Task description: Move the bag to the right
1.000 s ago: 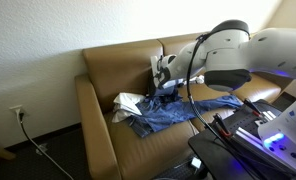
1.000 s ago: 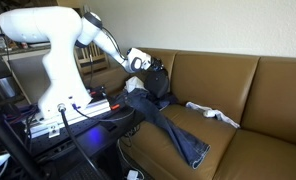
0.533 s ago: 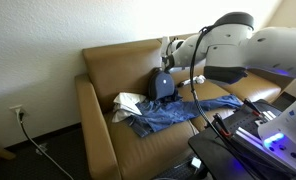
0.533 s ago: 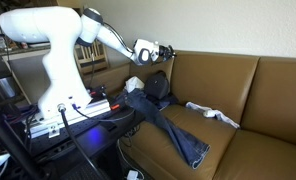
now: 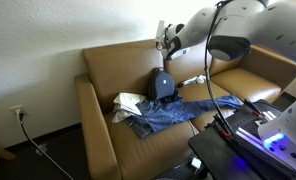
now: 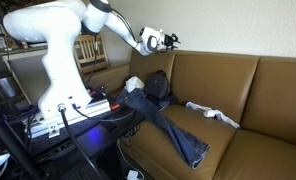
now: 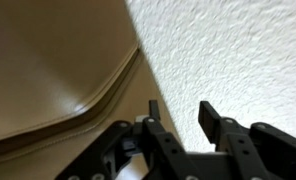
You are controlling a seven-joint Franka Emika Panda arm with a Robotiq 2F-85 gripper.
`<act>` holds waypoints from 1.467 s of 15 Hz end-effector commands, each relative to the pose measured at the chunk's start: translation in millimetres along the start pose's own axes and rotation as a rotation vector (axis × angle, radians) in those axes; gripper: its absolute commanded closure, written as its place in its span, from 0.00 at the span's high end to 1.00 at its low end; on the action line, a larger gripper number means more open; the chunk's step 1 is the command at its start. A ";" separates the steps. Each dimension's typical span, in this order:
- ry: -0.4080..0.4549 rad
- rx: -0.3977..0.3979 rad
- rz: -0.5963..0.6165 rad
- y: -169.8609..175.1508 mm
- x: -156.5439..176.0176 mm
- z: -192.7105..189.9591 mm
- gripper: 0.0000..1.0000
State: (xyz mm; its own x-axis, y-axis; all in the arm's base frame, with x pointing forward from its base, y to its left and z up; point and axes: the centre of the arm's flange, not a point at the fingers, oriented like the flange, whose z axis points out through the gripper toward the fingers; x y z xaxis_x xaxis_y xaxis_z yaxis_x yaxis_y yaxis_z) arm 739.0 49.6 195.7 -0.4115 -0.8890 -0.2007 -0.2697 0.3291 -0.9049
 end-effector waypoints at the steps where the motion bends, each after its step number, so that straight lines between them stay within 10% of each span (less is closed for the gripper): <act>1: -0.130 -0.119 0.061 -38.4 31.1 -58.8 0.76; 4: -0.245 -0.208 0.061 -49.8 -13.6 -88.4 0.97; 8: -0.431 -0.335 0.054 -12.6 -66.1 -129.4 1.00; 9: -0.308 -0.294 0.159 -2.7 -77.6 -141.1 1.00; 16: -0.349 -0.312 0.135 -31.5 -120.6 -107.9 1.00; 22: -0.087 -0.612 0.002 14.4 -84.6 -94.8 1.00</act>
State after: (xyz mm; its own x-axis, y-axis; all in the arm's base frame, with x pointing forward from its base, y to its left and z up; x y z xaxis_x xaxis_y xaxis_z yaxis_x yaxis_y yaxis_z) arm 700.8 173.8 241.4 -0.2935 -0.8883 -0.3532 -0.6635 0.4553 -0.5937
